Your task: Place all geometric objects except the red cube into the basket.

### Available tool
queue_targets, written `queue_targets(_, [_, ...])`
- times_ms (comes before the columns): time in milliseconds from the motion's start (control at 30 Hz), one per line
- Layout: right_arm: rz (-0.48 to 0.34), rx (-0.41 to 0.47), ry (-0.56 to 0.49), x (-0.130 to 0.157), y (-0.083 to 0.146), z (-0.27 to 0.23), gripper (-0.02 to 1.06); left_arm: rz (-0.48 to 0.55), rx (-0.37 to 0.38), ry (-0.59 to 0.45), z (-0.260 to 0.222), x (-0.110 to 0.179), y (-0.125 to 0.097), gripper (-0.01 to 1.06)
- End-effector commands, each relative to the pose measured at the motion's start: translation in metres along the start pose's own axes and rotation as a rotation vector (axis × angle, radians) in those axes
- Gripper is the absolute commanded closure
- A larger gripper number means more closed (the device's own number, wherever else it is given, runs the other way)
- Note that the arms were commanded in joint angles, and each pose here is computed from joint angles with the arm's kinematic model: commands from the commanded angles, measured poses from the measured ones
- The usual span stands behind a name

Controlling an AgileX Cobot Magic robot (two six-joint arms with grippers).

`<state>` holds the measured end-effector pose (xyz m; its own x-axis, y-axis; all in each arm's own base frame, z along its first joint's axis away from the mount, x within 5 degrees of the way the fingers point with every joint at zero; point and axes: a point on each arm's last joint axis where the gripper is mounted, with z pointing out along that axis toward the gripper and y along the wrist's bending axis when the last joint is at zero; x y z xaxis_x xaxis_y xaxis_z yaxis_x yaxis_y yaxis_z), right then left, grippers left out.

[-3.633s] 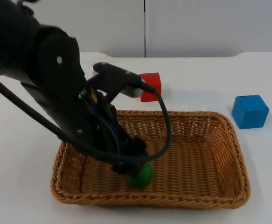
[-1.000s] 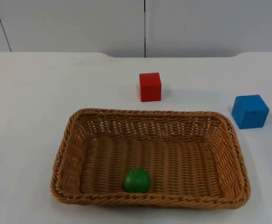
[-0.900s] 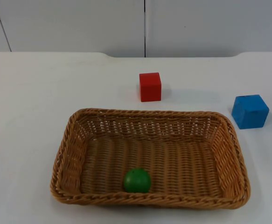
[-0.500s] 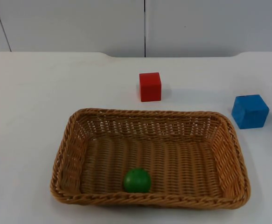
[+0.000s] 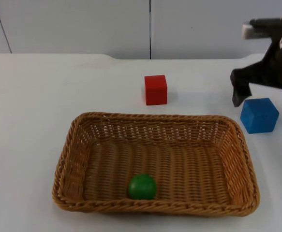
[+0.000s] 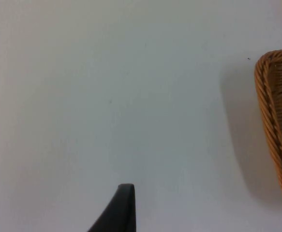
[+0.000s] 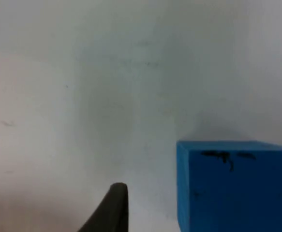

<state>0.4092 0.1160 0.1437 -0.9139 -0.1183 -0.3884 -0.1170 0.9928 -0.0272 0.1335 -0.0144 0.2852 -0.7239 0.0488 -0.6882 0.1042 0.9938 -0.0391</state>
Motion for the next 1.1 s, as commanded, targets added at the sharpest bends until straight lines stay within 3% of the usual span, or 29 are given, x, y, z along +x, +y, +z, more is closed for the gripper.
queue_targets(0, [-0.013,0.009,0.002,0.001,0.002,0.009,0.00,-0.010,-0.006,-0.011,-0.001,0.001,0.001,0.00])
queue_targets(167, [-0.019,0.069,0.019,0.005,-0.003,0.023,0.01,-0.010,-0.006,-0.011,-0.001,0.001,0.001,0.00])
queue_targets(300, [-0.013,0.079,0.015,0.005,-0.004,0.023,0.13,-0.010,-0.006,-0.011,-0.001,0.001,0.001,0.00])
queue_targets(433, [0.000,0.079,0.033,0.006,-0.004,0.023,0.64,-0.010,-0.006,-0.011,-0.001,0.001,0.001,0.00])
queue_targets(467, [0.000,0.079,0.033,0.006,-0.004,0.023,0.64,-0.010,-0.006,-0.011,-0.001,0.001,0.001,0.00])
queue_targets(567, [0.005,0.080,0.025,0.004,-0.004,0.015,0.99,-0.010,-0.006,-0.011,-0.001,0.001,0.001,0.00])
queue_targets(600, [0.009,0.079,0.015,0.002,-0.005,0.008,1.04,-0.010,-0.006,-0.011,-0.001,0.001,0.001,0.00])
queue_targets(733, [0.019,0.066,-0.031,-0.006,-0.006,-0.019,1.05,-0.010,-0.006,-0.011,-0.001,0.001,0.001,0.00])
queue_targets(1067, [-0.022,0.062,-0.275,-0.014,-0.021,-0.171,1.05,-0.010,-0.006,-0.011,-0.001,0.001,0.001,0.00])
